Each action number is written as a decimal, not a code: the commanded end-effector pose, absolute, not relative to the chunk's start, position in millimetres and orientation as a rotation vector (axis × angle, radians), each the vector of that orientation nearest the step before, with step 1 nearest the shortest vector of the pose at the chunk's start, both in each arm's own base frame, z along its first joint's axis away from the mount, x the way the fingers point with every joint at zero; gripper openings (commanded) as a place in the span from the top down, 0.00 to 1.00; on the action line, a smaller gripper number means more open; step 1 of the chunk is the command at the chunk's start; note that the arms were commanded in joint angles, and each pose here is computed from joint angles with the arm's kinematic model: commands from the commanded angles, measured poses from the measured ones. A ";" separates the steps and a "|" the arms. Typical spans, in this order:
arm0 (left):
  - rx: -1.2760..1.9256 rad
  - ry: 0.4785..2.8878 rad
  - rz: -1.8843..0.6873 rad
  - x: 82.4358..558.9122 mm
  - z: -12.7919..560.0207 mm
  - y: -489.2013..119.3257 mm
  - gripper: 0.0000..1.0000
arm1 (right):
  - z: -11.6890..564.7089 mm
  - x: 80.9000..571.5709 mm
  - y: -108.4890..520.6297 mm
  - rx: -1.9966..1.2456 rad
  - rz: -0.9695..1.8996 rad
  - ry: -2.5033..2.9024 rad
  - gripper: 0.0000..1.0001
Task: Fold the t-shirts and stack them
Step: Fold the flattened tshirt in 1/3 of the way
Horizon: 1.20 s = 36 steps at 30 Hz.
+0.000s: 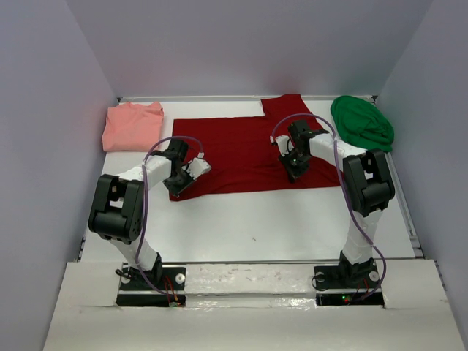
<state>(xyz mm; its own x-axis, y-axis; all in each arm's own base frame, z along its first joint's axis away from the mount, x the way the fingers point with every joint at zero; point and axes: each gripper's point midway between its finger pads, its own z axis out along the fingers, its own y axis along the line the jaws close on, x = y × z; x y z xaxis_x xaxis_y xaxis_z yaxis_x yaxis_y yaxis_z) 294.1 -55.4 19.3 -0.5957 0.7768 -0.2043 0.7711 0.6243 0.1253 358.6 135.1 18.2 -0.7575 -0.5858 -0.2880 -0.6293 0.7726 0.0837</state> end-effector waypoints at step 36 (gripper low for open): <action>1.223 2.579 0.459 320.5 18.6 -33.7 1.00 | -26.6 344.1 114.0 -0.997 0.171 2.829 1.00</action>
<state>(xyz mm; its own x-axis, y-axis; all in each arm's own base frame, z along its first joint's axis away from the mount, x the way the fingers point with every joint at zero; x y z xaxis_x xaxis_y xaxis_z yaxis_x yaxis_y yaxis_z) 318.1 -39.8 28.7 -0.5893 0.7997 -0.1149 0.7286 0.5875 0.3521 358.5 135.0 17.9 -0.7566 -0.5889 -0.2841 -0.6316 0.7707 0.0844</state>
